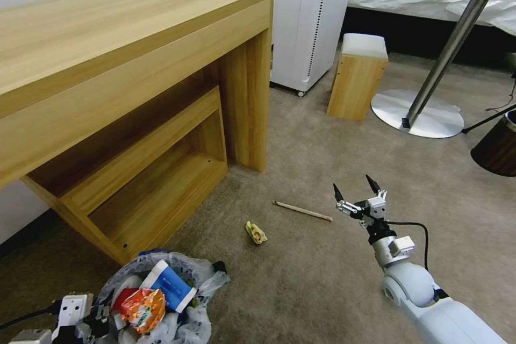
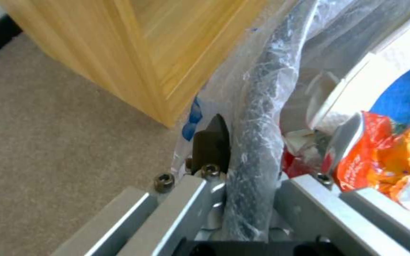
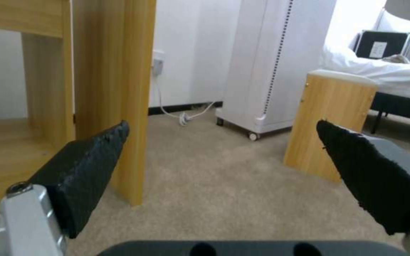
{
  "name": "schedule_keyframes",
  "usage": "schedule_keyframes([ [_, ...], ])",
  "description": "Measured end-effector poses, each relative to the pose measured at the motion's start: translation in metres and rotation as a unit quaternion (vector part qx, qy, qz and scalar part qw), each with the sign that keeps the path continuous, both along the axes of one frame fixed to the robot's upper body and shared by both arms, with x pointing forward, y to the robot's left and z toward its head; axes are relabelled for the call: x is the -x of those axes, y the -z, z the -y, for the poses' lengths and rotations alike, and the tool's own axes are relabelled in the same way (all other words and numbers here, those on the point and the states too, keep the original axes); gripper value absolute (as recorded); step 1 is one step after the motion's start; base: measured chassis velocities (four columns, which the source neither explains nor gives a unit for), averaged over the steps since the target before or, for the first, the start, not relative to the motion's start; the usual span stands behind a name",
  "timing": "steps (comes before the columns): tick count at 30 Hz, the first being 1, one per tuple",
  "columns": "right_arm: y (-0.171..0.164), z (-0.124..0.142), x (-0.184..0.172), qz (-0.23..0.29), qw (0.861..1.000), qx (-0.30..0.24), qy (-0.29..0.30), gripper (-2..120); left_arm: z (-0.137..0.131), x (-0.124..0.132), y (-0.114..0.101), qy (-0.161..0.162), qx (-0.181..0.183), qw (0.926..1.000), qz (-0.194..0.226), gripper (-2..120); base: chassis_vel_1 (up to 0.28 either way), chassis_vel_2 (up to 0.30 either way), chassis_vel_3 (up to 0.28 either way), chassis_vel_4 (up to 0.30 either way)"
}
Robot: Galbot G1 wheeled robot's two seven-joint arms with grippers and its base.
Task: Pick up the trash bin and place the garbage on the floor into it.
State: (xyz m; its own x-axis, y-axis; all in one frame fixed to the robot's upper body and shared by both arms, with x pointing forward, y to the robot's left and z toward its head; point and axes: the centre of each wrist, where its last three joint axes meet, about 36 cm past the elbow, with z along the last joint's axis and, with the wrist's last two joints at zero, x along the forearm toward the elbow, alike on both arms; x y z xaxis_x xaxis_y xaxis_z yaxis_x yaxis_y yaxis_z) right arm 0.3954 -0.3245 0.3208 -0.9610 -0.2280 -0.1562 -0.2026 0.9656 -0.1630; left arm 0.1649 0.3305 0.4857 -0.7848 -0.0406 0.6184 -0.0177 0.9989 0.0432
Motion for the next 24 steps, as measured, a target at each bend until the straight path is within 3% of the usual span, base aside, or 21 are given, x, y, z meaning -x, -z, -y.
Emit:
schedule_keyframes([
  [6, 0.002, -0.002, 0.003, -0.001, 1.000, 0.003, -0.007, 100, 0.003, -0.003, -0.006, 0.011, 0.011, 0.9999, 0.000, 0, 0.088, 0.081, -0.087, -0.084],
  [13, 0.002, -0.003, 0.006, 0.002, 1.000, 0.004, -0.007, 100, 0.007, 0.005, 0.001, 0.010, 0.010, 0.9999, -0.009, 0, 0.062, 0.072, -0.075, -0.070],
  [24, 0.001, -0.002, 0.007, 0.001, 1.000, 0.005, -0.011, 100, 0.006, 0.008, 0.004, 0.013, 0.002, 0.9999, -0.010, 0, 0.000, 0.000, 0.000, 0.000],
])
